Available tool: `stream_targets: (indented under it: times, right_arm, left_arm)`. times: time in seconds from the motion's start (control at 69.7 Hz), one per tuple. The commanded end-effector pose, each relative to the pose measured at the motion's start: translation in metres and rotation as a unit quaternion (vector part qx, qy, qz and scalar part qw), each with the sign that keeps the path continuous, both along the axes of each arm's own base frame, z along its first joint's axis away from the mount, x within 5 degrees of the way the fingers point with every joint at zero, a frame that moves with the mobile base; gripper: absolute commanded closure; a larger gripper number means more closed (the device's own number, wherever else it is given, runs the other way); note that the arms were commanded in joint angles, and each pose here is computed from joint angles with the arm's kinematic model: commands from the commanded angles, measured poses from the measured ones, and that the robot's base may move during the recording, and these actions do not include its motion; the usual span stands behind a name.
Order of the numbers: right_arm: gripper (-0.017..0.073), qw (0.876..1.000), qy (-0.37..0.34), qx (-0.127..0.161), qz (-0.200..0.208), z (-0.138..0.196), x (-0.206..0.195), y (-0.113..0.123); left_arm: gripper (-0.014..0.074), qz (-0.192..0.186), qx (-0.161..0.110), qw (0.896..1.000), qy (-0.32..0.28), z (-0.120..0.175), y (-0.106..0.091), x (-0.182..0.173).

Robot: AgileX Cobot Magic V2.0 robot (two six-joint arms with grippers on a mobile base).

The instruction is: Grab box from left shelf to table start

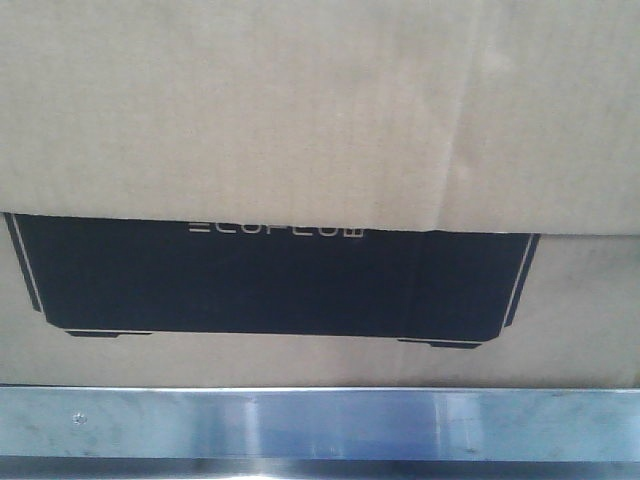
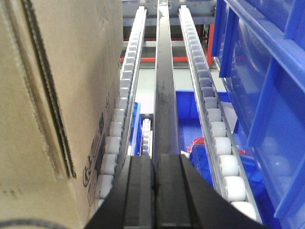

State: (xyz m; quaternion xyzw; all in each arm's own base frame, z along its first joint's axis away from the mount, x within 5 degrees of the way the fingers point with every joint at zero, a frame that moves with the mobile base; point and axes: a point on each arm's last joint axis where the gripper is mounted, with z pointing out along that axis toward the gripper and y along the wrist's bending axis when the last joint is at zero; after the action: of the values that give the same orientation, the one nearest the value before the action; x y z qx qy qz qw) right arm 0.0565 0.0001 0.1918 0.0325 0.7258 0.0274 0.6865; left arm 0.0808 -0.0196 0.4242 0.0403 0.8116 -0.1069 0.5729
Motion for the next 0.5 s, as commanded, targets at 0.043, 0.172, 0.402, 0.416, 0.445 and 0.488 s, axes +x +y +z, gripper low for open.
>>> stream_targets:
  times: [0.043,0.172,0.402,0.416,0.445,0.488]
  right_arm:
    - [0.0501,0.999,-0.049,-0.001,-0.004,0.008,0.0,-0.001]
    - [0.0501,0.999,-0.05,-0.001,-0.004,0.008,0.0,-0.001]
    - [0.0501,0.999,-0.05,-0.001,-0.004,0.008,0.0,-0.001]
    - [0.0501,0.999,-0.051,-0.001,-0.004,0.008,0.0,-0.001]
    - [0.0501,0.999,-0.051,-0.001,-0.004,0.008,0.0,-0.001]
    - [0.0501,0.999,-0.052,-0.001,-0.004,0.009,0.0,-0.001]
  left_arm:
    - [0.0266,-0.033,-0.005,0.999,0.03,0.022,-0.012,0.034]
    - [0.0266,-0.044,0.008,0.995,0.092,0.021,-0.02,0.064]
    - [0.0266,-0.034,0.05,0.982,0.18,0.014,-0.024,0.106]
    - [0.0266,-0.033,0.052,0.981,0.186,0.014,-0.024,0.108]
    - [0.0266,-0.028,0.055,0.978,0.199,0.011,-0.024,0.114]
    - [0.0266,-0.019,0.058,0.975,0.214,0.009,-0.024,0.12]
